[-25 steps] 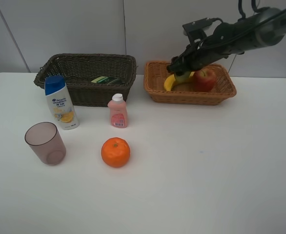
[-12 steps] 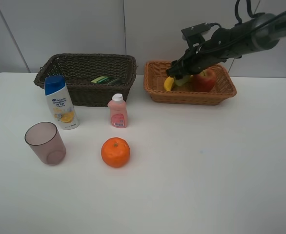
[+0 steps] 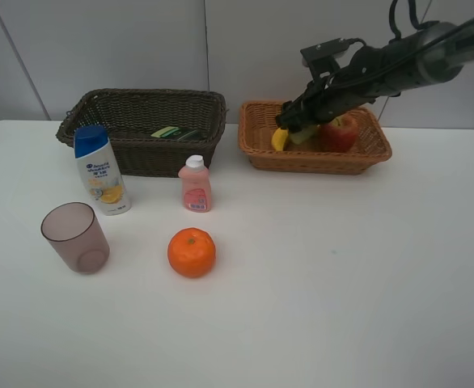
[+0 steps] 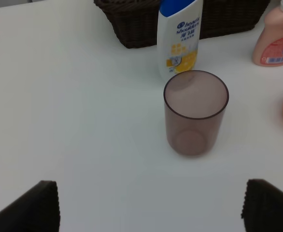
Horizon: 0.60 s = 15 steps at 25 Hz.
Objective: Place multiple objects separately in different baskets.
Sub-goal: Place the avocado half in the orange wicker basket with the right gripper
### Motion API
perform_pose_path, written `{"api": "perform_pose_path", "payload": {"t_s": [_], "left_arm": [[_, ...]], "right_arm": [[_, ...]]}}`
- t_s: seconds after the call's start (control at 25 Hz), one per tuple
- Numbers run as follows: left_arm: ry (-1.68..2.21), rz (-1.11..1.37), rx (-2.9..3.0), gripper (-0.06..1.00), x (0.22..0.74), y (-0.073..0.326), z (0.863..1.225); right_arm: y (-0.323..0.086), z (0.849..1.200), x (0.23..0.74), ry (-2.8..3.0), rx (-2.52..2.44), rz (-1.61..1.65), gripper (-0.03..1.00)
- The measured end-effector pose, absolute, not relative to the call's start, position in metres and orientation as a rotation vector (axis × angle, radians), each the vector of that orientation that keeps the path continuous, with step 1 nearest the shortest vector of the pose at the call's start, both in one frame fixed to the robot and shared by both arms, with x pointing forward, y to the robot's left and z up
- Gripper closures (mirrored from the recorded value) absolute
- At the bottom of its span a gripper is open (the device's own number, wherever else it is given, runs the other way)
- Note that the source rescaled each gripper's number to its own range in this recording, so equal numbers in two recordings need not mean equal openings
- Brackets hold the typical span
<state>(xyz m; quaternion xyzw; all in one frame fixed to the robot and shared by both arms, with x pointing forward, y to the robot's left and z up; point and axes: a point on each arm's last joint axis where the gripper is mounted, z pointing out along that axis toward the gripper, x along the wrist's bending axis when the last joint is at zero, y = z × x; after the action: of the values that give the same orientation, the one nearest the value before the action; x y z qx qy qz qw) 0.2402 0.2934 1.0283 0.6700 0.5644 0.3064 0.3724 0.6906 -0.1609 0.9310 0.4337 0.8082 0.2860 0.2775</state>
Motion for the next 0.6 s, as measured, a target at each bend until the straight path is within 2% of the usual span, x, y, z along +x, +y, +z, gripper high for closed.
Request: {"api": "perform_pose_path", "payload": {"t_s": [0.08,0.16,0.28,0.6], "left_arm": [[1.447,0.785,1.717,-0.05,0.2402,0.2934,1.0283],[1.447,0.785,1.717,-0.05,0.2402,0.2934,1.0283],[1.447,0.785,1.717,-0.05,0.2402,0.2934,1.0283],[1.447,0.785,1.717,-0.05,0.2402,0.2934,1.0283]], "right_arm": [[-0.1609,0.9311,0.6907,2.169,1.164,0.769,0.09],[-0.1609,0.9311,0.6907,2.168,1.165,0.770,0.03],[-0.1609,0.9312,0.6908,2.167,1.164,0.770,-0.01],[-0.1606,0.9313,0.6907,2.161,1.183,0.780,-0.01]]}}
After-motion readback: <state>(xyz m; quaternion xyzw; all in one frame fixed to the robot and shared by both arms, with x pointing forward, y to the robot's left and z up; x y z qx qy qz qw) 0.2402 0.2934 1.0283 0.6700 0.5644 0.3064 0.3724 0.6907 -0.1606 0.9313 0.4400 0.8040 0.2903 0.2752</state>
